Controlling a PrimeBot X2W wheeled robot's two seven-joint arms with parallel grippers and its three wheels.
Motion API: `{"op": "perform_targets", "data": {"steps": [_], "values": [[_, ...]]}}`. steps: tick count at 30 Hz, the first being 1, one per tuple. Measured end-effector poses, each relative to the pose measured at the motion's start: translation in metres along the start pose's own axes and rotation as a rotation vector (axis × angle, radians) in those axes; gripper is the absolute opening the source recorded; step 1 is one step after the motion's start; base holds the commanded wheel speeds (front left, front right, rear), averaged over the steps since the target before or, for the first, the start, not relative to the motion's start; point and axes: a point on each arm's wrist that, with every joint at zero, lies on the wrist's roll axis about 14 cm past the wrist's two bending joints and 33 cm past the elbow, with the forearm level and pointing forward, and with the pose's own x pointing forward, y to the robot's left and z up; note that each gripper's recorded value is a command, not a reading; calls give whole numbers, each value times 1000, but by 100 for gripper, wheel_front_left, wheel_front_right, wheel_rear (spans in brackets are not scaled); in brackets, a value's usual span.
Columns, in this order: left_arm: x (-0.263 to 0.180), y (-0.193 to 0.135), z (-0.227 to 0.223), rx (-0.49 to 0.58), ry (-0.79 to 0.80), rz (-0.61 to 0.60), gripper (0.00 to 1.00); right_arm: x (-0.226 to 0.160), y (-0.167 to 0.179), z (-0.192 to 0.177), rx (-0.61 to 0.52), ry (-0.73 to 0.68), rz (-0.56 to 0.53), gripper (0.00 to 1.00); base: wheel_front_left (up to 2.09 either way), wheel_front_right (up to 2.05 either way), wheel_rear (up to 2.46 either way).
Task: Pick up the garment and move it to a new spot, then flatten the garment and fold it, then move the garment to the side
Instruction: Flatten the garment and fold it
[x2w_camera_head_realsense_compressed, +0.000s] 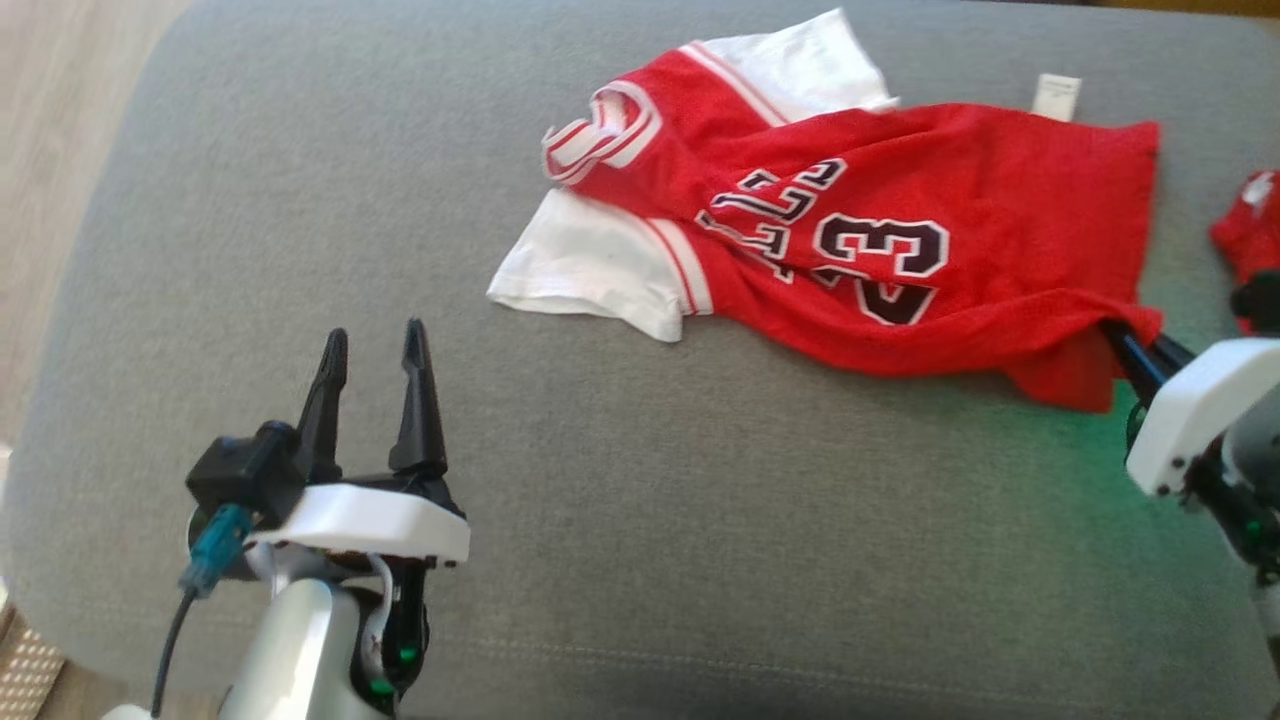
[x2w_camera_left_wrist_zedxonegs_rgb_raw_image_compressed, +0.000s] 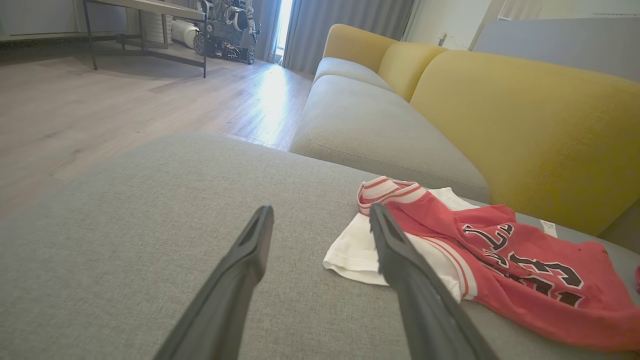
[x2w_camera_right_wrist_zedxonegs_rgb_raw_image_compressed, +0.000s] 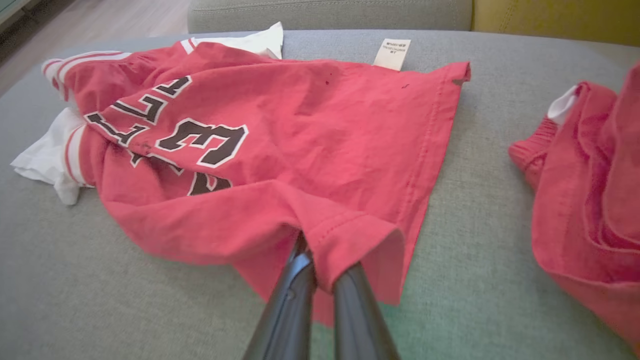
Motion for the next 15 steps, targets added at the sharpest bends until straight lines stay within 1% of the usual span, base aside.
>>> {"op": "perform_targets", "data": {"steps": [4,10,11,12,13,15], "values": [[1,7,-3,7,9,19,100,23,-7,-5,21,32,-16,0,0,0,0],[0,11,-12,7,38,33,100,49,-17,-29,42,114,-41,0,0,0,0],[0,12,-13,9,42,38,100,51,-19,-31,47,119,-47,13,0,0,0],[1,13,-14,10,44,44,100,54,-22,-32,51,118,-56,45,0,0,0],[1,13,-15,11,45,43,100,56,-25,-31,44,109,-67,100,0,0,0],[5,10,-14,11,42,35,100,59,-33,-27,34,86,-93,100,0,0,0]]}}
